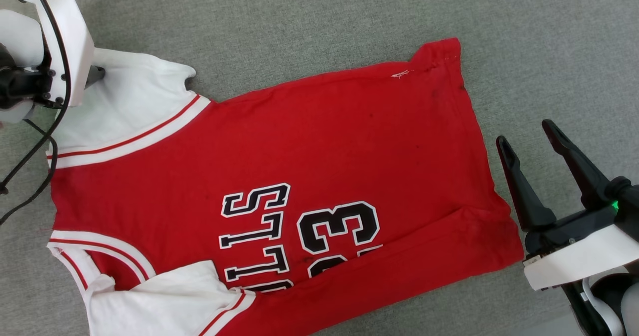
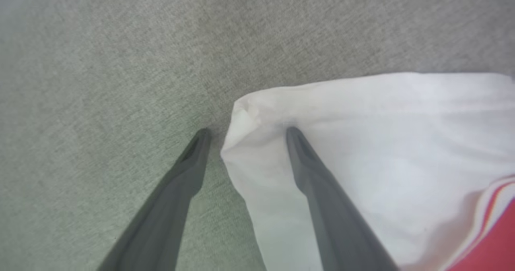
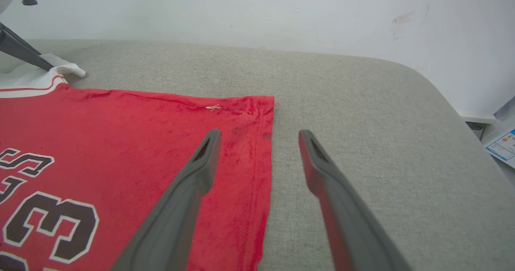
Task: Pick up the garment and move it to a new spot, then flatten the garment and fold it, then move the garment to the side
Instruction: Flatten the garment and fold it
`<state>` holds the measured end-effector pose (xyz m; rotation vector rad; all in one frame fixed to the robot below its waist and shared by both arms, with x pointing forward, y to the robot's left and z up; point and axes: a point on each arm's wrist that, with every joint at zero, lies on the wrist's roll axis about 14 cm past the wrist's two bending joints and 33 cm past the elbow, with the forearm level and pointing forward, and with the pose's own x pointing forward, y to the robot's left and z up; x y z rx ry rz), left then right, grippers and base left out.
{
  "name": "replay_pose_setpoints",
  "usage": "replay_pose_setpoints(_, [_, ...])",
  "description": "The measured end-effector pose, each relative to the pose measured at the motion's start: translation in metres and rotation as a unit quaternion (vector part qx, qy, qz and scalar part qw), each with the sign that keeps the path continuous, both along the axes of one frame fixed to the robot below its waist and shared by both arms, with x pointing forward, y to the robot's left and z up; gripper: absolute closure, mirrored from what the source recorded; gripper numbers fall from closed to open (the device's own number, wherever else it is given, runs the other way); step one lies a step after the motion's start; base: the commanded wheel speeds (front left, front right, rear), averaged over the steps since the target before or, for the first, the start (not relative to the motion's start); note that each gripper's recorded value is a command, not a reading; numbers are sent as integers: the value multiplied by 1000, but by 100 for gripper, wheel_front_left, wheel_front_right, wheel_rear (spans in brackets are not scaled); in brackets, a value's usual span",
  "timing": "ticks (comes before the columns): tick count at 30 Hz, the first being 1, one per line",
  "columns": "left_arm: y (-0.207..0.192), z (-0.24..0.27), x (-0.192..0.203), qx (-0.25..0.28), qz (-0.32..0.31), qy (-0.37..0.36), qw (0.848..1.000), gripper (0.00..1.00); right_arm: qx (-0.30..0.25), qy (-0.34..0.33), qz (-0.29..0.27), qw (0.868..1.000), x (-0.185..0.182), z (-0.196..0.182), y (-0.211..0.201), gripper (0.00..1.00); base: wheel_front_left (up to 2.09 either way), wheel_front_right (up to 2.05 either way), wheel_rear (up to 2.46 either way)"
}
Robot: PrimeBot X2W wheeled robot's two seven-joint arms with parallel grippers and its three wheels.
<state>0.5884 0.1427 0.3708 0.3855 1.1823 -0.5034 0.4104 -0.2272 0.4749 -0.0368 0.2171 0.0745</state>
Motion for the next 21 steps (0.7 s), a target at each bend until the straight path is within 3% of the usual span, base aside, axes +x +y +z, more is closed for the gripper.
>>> replay_pose_setpoints(1, [0,1,-1,-2,1,1,1000,100,-1,-2,1,1000,0,1,0,0,0,0,0])
replay_pose_setpoints(6, [-5,9,-7,-10,-8,-6,1000,100,-17,-31,10,999,10,26,-5,0,0,0,0])
replay_pose_setpoints(10, [-11,26,-6,-17,-23,-37,999,100,-64,-61,31,996,28,63,-11,0,0,0,0])
replay_pose_setpoints(14, [-20,46,-9,-30,-39,-66,997,100,-99,-47,67,992,50,84,-6,0,0,0,0])
replay_pose_setpoints(17, [-22,58,-12,-33,-52,-86,994,100,-123,10,90,988,64,80,-6,0,0,0,0])
replay_pose_setpoints(21, [-22,70,-18,-36,-66,-105,992,100,-124,142,121,975,72,49,-2,0,0,0,0])
